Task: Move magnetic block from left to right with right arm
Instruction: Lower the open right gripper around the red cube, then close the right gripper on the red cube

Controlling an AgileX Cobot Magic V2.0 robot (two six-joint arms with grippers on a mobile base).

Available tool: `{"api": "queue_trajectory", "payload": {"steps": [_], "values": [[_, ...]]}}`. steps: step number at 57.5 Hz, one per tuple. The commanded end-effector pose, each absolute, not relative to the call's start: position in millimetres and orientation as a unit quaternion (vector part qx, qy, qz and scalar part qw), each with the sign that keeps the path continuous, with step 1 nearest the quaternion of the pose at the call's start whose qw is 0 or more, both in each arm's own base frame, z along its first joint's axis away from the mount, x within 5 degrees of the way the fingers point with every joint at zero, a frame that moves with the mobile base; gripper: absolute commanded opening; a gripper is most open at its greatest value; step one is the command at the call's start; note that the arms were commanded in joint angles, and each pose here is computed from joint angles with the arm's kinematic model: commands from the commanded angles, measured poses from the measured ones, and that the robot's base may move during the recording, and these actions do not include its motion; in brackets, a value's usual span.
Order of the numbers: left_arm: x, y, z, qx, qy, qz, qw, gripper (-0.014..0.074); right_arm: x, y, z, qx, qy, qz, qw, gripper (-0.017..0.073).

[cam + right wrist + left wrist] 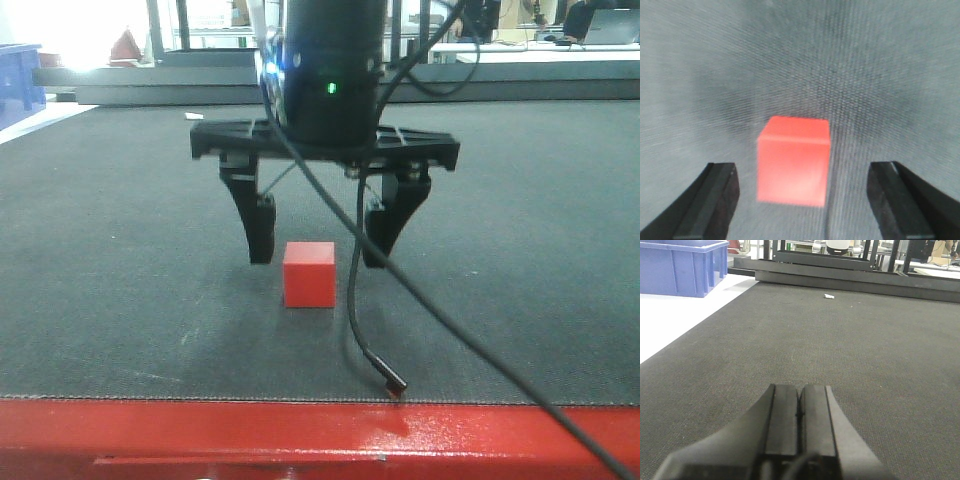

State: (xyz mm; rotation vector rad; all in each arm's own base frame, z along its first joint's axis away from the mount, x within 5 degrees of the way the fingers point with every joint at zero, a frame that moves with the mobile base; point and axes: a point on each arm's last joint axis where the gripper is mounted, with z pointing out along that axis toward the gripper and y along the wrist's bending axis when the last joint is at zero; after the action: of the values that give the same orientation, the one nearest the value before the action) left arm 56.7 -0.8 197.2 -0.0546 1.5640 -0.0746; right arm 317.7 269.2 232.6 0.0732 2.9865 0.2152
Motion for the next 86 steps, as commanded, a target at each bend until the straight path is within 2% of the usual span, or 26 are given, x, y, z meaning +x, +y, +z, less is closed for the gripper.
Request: {"api": "queue_trajectory", "payload": {"steps": [1, 18, 67, 72, 82, 86], "values": [[56.2, -0.3, 202.4, -0.029, 0.675, -0.036, 0.737, -0.0117, 316.2, 268.9, 262.1, 0.025, 0.989, 0.100, 0.105, 0.0624], [56.2, -0.3, 202.4, -0.029, 0.675, -0.036, 0.737, -0.0117, 319.6, 274.5, 243.8, 0.023, 0.992, 0.088, 0.091, 0.0624], [56.2, -0.3, 202.4, -0.029, 0.675, -0.036, 0.737, -0.0117, 321.9, 278.1, 240.6, 0.022, 0.993, 0.080, 0.081, 0.0617], [56.2, -0.3, 202.4, -0.029, 0.675, -0.036, 0.737, -0.0117, 321.3, 277.6, 240.5, 0.022, 0.994, 0.077, 0.078, 0.0559], [56.2, -0.3, 202.4, -0.029, 0.675, -0.036, 0.737, -0.0117, 321.4, 277.7, 241.2, 0.022, 0.994, 0.078, 0.079, 0.0312], [56.2, -0.3, 202.4, -0.029, 0.675, -0.036, 0.737, -0.0117, 321.2, 277.5, 242.0, 0.022, 0.993, 0.079, 0.080, 0.0253]]}}
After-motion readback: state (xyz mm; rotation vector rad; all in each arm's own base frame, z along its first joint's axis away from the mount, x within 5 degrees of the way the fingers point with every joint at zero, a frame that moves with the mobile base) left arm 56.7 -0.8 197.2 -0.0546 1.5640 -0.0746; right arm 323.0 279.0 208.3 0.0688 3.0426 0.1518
